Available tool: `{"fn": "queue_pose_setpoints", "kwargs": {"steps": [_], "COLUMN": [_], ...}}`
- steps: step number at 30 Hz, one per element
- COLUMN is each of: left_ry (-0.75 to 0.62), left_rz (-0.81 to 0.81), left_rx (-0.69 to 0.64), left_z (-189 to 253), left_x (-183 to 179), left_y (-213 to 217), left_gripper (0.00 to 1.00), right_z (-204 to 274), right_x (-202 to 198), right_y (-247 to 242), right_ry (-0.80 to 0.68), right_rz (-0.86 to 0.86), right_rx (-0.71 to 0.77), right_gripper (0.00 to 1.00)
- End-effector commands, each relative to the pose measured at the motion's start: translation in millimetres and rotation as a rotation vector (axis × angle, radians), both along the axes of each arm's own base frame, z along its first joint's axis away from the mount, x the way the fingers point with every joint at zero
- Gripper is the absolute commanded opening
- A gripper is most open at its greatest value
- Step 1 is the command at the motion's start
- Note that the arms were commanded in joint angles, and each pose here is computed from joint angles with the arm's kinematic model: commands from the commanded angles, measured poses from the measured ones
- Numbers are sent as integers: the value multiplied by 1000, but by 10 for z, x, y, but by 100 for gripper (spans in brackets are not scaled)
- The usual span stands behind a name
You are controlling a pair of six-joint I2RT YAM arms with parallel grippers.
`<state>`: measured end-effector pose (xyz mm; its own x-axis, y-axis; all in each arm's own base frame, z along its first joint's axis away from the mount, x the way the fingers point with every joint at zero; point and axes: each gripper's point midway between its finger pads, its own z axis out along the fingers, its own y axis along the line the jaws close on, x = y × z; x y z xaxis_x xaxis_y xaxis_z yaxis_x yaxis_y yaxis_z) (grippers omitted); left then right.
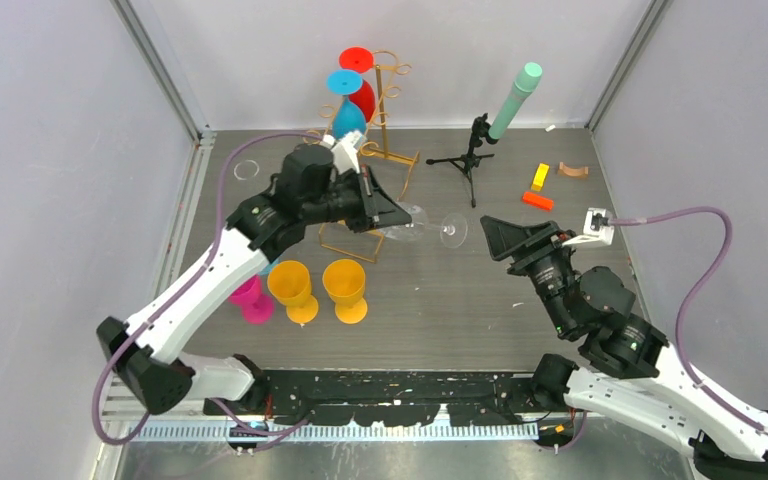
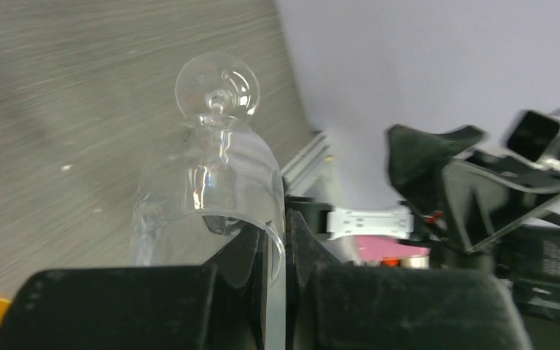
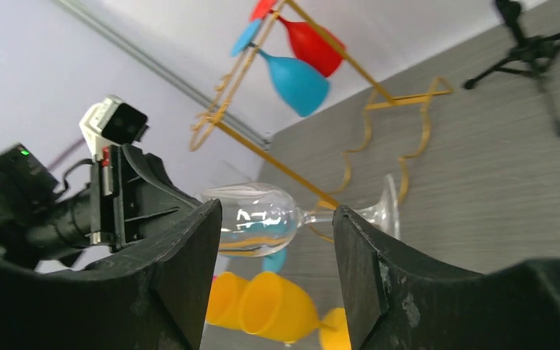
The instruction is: Take the wine glass off the wine glass rack
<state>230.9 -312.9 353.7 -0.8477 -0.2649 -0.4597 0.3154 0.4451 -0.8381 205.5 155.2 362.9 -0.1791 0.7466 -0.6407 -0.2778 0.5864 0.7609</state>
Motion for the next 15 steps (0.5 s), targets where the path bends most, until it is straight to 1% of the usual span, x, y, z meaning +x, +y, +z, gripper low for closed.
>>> {"fn": "queue_pose_setpoints", "kwargs": {"steps": [1,4,9,15], "left_ry": [-77,-83,-64,-59], "left_rz": [-27,-73,-135,-208], "left_rx": [277,440,684,867], "left_z": [-286,-484,-877,-1195], "left_x": [22,-15,-98,-208], "left_y": [63,34,-11,-90], "left_gripper": [0,0,0,0], "right_z": [-330,-362,-394,-460], "right_x": [16,26,33,26], "right_y": [-365,-436,-501,-564], "right_ry": [90,99,103,109], "right_rz": [-133,-163,-194,-218], "right_rx": [-271,-312,-318,-303], "right_gripper": [63,63,64,64]}}
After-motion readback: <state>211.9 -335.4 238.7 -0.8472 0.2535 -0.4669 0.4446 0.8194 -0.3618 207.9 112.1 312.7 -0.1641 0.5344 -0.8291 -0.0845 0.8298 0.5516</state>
